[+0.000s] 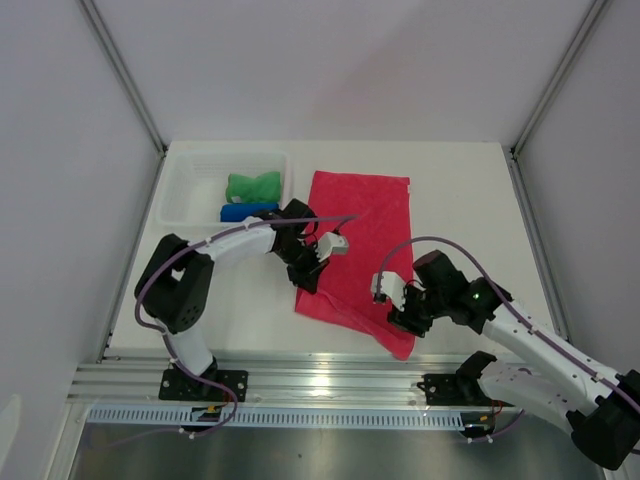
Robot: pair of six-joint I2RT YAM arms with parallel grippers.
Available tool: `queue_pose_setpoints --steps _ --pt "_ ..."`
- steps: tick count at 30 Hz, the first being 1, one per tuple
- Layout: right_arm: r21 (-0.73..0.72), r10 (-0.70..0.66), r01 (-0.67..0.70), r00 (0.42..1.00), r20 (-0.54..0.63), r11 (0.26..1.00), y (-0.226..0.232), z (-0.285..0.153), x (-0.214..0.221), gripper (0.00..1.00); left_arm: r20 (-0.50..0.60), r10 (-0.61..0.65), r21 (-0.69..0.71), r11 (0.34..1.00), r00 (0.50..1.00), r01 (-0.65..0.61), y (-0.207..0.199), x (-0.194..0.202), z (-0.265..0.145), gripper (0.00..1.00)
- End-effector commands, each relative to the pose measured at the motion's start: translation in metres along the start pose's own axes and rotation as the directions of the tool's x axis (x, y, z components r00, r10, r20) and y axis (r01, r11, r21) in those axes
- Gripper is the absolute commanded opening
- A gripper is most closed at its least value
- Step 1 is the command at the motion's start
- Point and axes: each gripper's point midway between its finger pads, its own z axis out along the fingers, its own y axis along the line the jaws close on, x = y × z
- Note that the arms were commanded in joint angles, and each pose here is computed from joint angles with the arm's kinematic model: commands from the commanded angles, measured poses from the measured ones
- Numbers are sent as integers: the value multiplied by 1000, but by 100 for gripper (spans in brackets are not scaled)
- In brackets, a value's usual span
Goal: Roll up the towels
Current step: Fold the towel
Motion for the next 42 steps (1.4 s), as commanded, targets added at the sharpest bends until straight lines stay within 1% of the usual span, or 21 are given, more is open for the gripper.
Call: queue_pose_setpoints --steps 1,3,6,8,10,11,13,17,18,19,20,21,24,26,27,29,31,34,37,42 --pt "-65 -158 162 985 68 985 16 -1 -9 51 72 -86 15 996 994 85 5 -14 1 1" --pt "-86 -185 190 981 67 978 25 4 -5 48 66 -113 11 994 991 113 8 -10 5 1" --pt "-93 -181 190 979 96 977 27 5 -15 44 72 -165 -9 986 984 166 18 -11 4 1" --pt "-176 -183 198 978 98 964 41 9 -13 42 86 -205 -27 978 975 208 27 -12 1 1" --pt "-245 -191 199 980 59 949 53 14 -2 39 90 -223 -32 973 971 227 31 -11 1 1" --pt "-268 -204 209 978 44 940 57 17 4 35 96 -235 -30 971 967 239 32 -12 1 1" --pt "-295 -221 219 975 27 930 60 20 10 34 94 -251 -24 967 963 254 31 -11 4 1" --pt "-290 -212 204 977 4 935 60 27 19 35 105 -260 -20 964 960 264 32 -13 5 1" --pt "-265 -201 187 979 -23 946 55 32 25 35 105 -263 -13 964 959 266 31 -13 5 1" --pt "-228 -196 189 980 -10 955 48 38 20 35 106 -260 -10 965 960 262 30 -13 5 1" --pt "-199 -159 151 987 -20 968 44 41 21 36 110 -256 -8 966 960 258 30 -14 4 1" --pt "-156 -151 144 988 -32 977 36 44 22 36 110 -253 -3 967 961 255 28 -15 4 1" --pt "-86 -115 110 992 -46 990 24 52 22 39 113 -243 1 970 963 245 26 -15 2 1" --pt "-107 -116 107 990 -79 988 28 58 30 40 112 -240 -3 970 964 242 27 -15 2 1" --pt "-113 -137 127 987 -84 985 30 62 31 41 109 -240 -4 970 965 242 27 -14 2 1" --pt "-98 -140 127 981 -135 987 28 69 41 41 110 -239 -3 971 965 240 27 -15 1 1" --pt "-104 -143 128 977 -156 986 28 71 43 41 108 -234 -4 972 966 236 26 -14 0 1" --pt "-147 -178 155 971 -159 977 37 71 44 42 104 -233 -12 972 967 236 26 -12 0 1" --pt "-133 -200 179 967 -160 975 38 70 43 43 99 -235 -14 971 967 237 26 -10 1 1" --pt "-182 -208 172 957 -200 968 45 73 50 45 94 -236 -24 971 967 240 27 -9 0 1"
